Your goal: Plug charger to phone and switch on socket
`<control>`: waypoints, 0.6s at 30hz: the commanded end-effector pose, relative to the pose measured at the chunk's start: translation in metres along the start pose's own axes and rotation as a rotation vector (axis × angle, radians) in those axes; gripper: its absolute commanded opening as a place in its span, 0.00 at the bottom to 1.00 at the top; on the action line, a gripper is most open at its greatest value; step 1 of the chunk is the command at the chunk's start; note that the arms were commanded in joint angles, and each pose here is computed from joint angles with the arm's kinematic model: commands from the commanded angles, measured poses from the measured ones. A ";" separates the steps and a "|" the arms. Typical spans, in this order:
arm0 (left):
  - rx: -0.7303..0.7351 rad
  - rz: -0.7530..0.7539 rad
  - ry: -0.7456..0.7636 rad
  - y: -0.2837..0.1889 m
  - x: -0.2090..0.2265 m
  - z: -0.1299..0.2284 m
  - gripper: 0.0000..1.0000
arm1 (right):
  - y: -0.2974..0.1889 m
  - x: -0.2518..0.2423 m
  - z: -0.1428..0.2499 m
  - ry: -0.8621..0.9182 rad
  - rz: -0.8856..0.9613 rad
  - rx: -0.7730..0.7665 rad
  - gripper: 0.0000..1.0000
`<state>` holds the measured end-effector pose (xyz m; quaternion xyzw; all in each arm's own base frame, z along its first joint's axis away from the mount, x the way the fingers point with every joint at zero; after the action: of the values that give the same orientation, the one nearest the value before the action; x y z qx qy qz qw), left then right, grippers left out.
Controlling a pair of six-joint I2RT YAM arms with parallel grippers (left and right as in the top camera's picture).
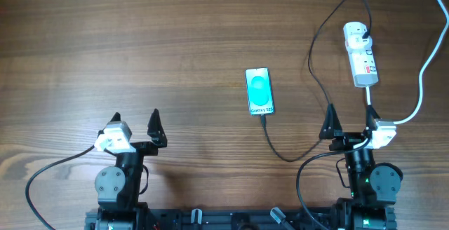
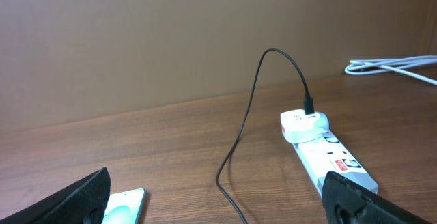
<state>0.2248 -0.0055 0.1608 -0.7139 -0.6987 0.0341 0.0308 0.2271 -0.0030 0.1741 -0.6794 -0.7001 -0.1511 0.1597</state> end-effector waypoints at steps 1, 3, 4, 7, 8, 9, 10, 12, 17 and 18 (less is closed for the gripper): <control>-0.003 0.011 0.075 0.000 -0.001 0.002 1.00 | -0.001 -0.002 -0.004 0.010 0.012 -0.021 1.00; -0.003 0.014 0.073 0.000 -0.002 0.002 1.00 | -0.001 -0.002 -0.004 0.010 0.012 -0.021 1.00; -0.004 0.025 0.074 0.000 -0.003 0.003 1.00 | -0.001 -0.002 -0.004 0.010 0.012 -0.021 1.00; -0.003 0.024 0.074 0.000 -0.003 0.003 1.00 | -0.001 -0.002 -0.004 0.010 0.012 -0.021 1.00; -0.006 0.024 0.070 0.000 -0.003 0.002 1.00 | -0.001 -0.002 -0.004 0.010 0.012 -0.021 1.00; -0.007 0.025 0.065 0.000 -0.003 0.002 1.00 | -0.001 -0.002 -0.004 0.010 0.012 -0.021 1.00; -0.007 0.023 0.066 0.000 -0.003 0.002 1.00 | -0.001 -0.002 -0.004 0.010 0.012 -0.021 1.00; -0.006 0.023 0.066 0.000 -0.003 0.002 1.00 | -0.001 -0.002 -0.004 0.010 0.012 -0.021 1.00; -0.006 0.023 0.066 0.000 -0.003 0.002 1.00 | -0.001 -0.002 -0.004 0.010 0.012 -0.021 1.00; -0.006 0.024 0.066 0.000 -0.003 0.002 1.00 | -0.001 -0.002 -0.004 0.010 0.012 -0.021 1.00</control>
<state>0.2247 -0.0082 0.1610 -0.7209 -0.6912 0.0157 0.0477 0.2271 -0.0030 0.1741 -0.6794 -0.7001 -0.1511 0.1597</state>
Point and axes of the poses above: each gripper's point midway between its finger pads, its own y axis out along the fingers, its own x axis along the line the jaws close on, z = x × y, the point moved 2 cm from there along -y, back along the fingers, and after that the axes turned 14 degrees about y, right-handed, at the moved point
